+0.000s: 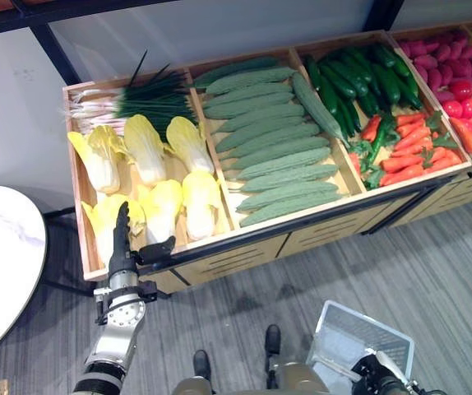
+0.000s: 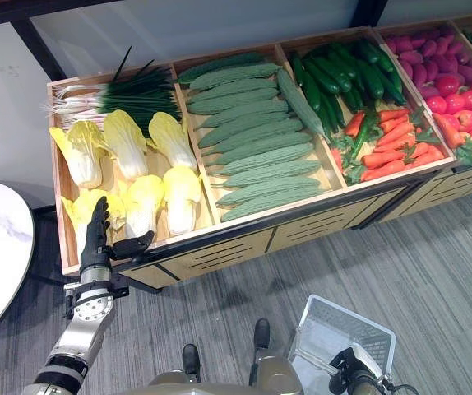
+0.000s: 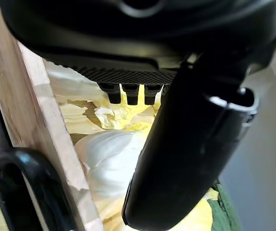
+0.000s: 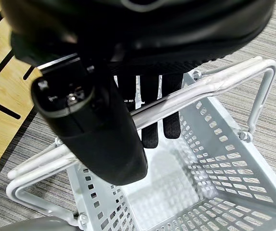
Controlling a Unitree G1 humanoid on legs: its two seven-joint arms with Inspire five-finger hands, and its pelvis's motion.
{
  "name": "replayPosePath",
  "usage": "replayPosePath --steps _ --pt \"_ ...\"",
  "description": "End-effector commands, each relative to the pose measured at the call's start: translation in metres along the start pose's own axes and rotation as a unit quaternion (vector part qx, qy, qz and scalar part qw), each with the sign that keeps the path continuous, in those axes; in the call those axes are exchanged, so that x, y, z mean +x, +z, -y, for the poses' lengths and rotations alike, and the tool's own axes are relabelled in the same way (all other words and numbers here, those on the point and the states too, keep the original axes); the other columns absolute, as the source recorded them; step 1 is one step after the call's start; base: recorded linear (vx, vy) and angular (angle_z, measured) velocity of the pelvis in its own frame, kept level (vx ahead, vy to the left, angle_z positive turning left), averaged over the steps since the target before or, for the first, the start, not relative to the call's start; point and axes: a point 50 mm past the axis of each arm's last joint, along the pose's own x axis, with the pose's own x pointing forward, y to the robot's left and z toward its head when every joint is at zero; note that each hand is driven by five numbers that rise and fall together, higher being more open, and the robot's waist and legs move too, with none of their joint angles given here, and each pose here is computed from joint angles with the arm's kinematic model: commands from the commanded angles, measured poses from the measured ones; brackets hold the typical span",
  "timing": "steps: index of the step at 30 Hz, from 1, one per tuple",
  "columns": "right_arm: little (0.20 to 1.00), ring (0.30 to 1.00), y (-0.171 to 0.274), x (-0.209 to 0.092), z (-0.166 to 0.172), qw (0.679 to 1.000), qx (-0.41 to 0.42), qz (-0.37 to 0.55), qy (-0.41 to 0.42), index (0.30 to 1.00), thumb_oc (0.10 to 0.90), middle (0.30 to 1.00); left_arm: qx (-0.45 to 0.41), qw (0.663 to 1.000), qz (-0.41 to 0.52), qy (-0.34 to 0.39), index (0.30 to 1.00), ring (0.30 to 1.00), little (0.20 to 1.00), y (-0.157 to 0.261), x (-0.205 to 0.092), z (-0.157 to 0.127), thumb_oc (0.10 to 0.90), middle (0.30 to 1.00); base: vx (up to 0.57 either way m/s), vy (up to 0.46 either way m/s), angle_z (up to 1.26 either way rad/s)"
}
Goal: Get the vegetables into the basket
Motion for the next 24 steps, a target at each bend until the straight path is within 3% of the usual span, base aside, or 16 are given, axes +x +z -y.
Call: replayPosePath --steps 1,3,5,6,7,8,13,17,21,23,24 --pt "0.300 0.300 0.019 0.003 -0.001 0.999 -0.024 0.032 -0.005 0.300 0.400 0.300 0.051 0.997 0.055 0.033 1.000 1.000 1.000 0.028 0.028 -0.015 0.900 1.000 0.00 0.000 0.00" --pt "0.300 0.300 0.025 0.005 0.005 0.998 -0.037 0.042 -0.007 0.300 0.400 0.300 0.112 0.993 0.044 0.019 1.000 1.000 1.000 0.027 0.038 -0.014 0.900 1.000 -0.02 0.033 0.01" --pt "0.300 0.300 0.027 0.006 0.008 0.998 -0.048 0.045 -0.005 0.300 0.400 0.300 0.134 0.990 0.031 0.016 0.833 0.833 0.833 0.025 0.044 -0.015 0.780 0.833 -0.02 0.017 0.00" --pt "0.300 0.300 0.028 0.006 0.009 0.997 -0.054 0.047 -0.004 0.300 0.400 0.300 0.147 0.988 0.030 0.017 0.676 0.676 0.676 0.027 0.048 -0.016 0.669 0.676 0.00 0.000 0.00" --pt "0.300 0.300 0.031 0.007 0.009 0.997 -0.059 0.050 -0.002 0.300 0.400 0.300 0.153 0.988 0.027 0.021 0.456 0.456 0.456 0.029 0.053 -0.016 0.512 0.456 0.00 0.000 0.00" --pt "0.300 0.300 0.034 0.007 0.009 0.997 -0.063 0.054 0.001 0.300 0.400 0.300 0.152 0.988 0.019 0.025 0.300 0.300 0.300 0.030 0.057 -0.016 0.400 0.300 0.00 0.000 0.00" --pt "0.300 0.300 0.048 0.008 0.007 0.994 -0.078 0.076 0.011 0.300 0.400 0.300 0.163 0.985 0.012 0.048 0.300 0.300 0.300 0.038 0.072 -0.017 0.400 0.300 0.00 0.000 0.00" --pt "0.300 0.300 0.056 0.007 0.002 0.992 -0.074 0.097 0.011 0.300 0.400 0.300 0.039 0.985 0.128 0.109 0.300 0.300 0.300 0.093 0.070 -0.015 0.400 0.300 0.00 0.000 0.00" --pt "0.300 0.300 0.055 0.005 -0.001 0.993 -0.060 0.102 0.004 0.300 0.400 0.300 -0.070 0.950 0.274 0.133 0.300 0.300 0.300 0.147 0.043 -0.019 0.400 0.300 0.00 0.000 0.00" --pt "0.300 0.300 0.047 0.004 -0.002 0.996 -0.034 0.087 -0.001 0.300 0.400 0.300 -0.106 0.937 0.324 0.076 0.300 0.300 0.300 0.156 0.018 -0.018 0.400 0.300 -0.01 0.008 0.02" --pt "0.300 0.300 0.037 0.004 -0.003 0.998 -0.012 0.067 -0.002 0.300 0.400 0.300 -0.151 0.944 0.295 -0.001 0.300 0.300 0.300 0.136 0.003 -0.017 0.400 0.300 -0.02 0.022 0.04"
